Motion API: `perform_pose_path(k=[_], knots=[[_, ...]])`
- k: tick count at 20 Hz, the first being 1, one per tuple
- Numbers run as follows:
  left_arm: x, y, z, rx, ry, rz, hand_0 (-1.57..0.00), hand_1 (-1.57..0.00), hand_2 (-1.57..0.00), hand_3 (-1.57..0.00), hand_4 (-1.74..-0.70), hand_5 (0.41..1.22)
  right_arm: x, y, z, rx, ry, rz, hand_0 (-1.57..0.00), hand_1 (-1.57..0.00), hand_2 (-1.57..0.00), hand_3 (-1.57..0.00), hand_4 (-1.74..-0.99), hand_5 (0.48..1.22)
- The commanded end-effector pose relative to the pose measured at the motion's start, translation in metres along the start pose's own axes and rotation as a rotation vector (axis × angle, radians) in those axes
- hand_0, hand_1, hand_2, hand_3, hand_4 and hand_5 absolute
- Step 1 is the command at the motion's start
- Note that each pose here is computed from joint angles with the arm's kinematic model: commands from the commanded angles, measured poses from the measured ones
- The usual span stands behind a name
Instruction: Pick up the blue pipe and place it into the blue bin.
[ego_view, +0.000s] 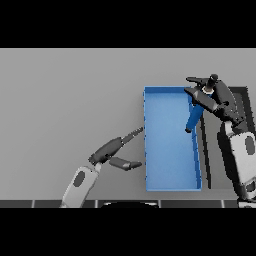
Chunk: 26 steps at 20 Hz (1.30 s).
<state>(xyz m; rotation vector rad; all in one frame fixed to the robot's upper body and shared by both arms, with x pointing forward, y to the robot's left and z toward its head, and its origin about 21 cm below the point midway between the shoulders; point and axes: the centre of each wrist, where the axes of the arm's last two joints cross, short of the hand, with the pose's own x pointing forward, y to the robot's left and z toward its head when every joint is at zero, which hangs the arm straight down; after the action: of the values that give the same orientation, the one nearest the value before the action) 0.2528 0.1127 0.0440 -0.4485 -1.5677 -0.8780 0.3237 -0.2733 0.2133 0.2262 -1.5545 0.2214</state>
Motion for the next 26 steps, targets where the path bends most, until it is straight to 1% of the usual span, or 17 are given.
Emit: perform_pose_path(k=[1,2,5,6,7,8,11,12,13,14,15,16,17,18,20,23,26], knots=[[0.001,0.004,0.001,0.005,0.017,-0.001,0.0,0.0,0.0,0.0,-0.88,0.425,-0.008,0.002,0.006,-0.03,0.037,-0.006,-1.57,-1.57,-1.57,-1.57,-1.741,1.221],[-0.001,0.005,0.0,0.007,0.025,-0.004,0.0,0.0,0.0,0.0,-0.88,0.427,-0.017,-0.003,0.011,-0.061,0.07,-0.005,-1.57,-1.57,-1.57,-1.57,-1.741,1.221],[0.001,0.001,0.0,-0.005,0.01,0.002,0.0,0.0,0.0,0.0,-0.88,0.425,-0.035,0.005,0.018,-0.145,0.182,-0.002,-1.57,-1.57,-1.57,-1.57,-1.741,1.221],[-0.001,0.002,0.0,-0.003,0.019,0.001,0.0,0.0,0.0,0.0,-0.89,0.423,-0.041,0.005,0.02,-0.174,0.216,0.007,-1.57,-1.57,-1.57,-1.51,-1.741,1.221],[0.0,0.0,-0.001,-0.005,0.017,0.001,0.0,0.0,0.0,0.0,-0.89,0.422,-0.051,0.008,0.024,-0.186,0.25,0.006,-1.57,-1.57,-1.57,-1.52,-1.741,1.221],[0.001,-0.001,0.0,-0.006,0.016,0.005,0.0,0.0,0.0,0.0,-0.89,0.42,-0.058,0.01,0.026,-0.199,0.279,0.006,-1.57,-1.57,-1.57,-1.26,-1.741,1.221],[0.002,0.002,0.002,0.007,0.016,-0.004,0.0,0.0,0.0,0.0,-0.88,0.421,-0.077,0.01,0.03,-0.257,0.402,0.06,-1.57,-1.57,-1.57,-0.91,-1.741,1.221],[0.002,0.001,0.003,0.005,0.016,-0.004,0.0,0.0,0.0,0.0,-0.88,0.421,-0.083,0.009,0.028,-0.282,0.449,0.067,-1.57,-1.55,-1.57,-0.85,-1.741,1.221],[0.004,-0.002,0.003,-0.001,0.013,-0.006,0.0,0.0,0.0,0.0,-0.88,0.421,-0.089,0.011,0.026,-0.286,0.494,0.076,-1.46,-1.34,-1.34,-0.79,-1.678,1.221],[0.002,0.0,0.002,0.003,0.025,-0.006,0.0,0.0,0.0,0.0,-0.88,0.422,-0.092,0.011,0.026,-0.299,0.538,0.085,-1.17,-1.07,-1.07,-0.63,-1.592,1.221],[0.001,-0.001,0.0,-0.002,0.03,-0.01,0.0,0.0,0.0,0.0,-0.88,0.422,-0.093,0.012,0.024,-0.301,0.575,0.093,-0.94,-0.85,-0.86,-0.5,-1.503,1.221],[0.002,-0.002,0.0,0.001,0.031,-0.01,0.0,0.0,0.0,0.0,-0.88,0.425,-0.093,0.012,0.024,-0.291,0.601,0.108,-0.75,-0.68,-0.68,-0.4,-1.413,1.221],[0.002,-0.001,0.0,0.005,0.033,-0.013,0.0,0.0,0.0,0.0,-0.88,0.427,-0.095,0.013,0.025,-0.257,0.632,0.137,-0.6,-0.55,-0.55,-0.32,-1.337,1.221],[0.002,-0.001,0.001,0.002,0.024,-0.013,0.0,0.0,0.0,0.0,-0.88,0.428,-0.096,0.015,0.024,-0.221,0.659,0.168,-0.48,-0.44,-0.44,-0.26,-1.275,1.186],[0.002,-0.002,0.001,0.003,0.031,-0.007,0.0,0.0,0.0,0.0,-0.88,0.429,-0.099,0.016,0.023,-0.178,0.706,0.249,-0.31,-0.28,-0.28,-0.16,-1.175,1.084],[0.002,-0.004,0.002,0.002,0.017,0.0,0.0,0.0,0.0,0.0,-0.89,0.428,-0.098,0.018,0.022,-0.104,0.716,0.364,-0.16,-0.14,-0.14,-0.08,-1.083,0.934],[0.002,-0.002,0.004,0.002,0.018,0.002,0.0,0.0,0.0,0.0,-0.89,0.427,-0.101,0.022,0.021,-0.074,0.703,0.417,-0.08,-0.07,-0.07,-0.04,-1.063,0.846]])
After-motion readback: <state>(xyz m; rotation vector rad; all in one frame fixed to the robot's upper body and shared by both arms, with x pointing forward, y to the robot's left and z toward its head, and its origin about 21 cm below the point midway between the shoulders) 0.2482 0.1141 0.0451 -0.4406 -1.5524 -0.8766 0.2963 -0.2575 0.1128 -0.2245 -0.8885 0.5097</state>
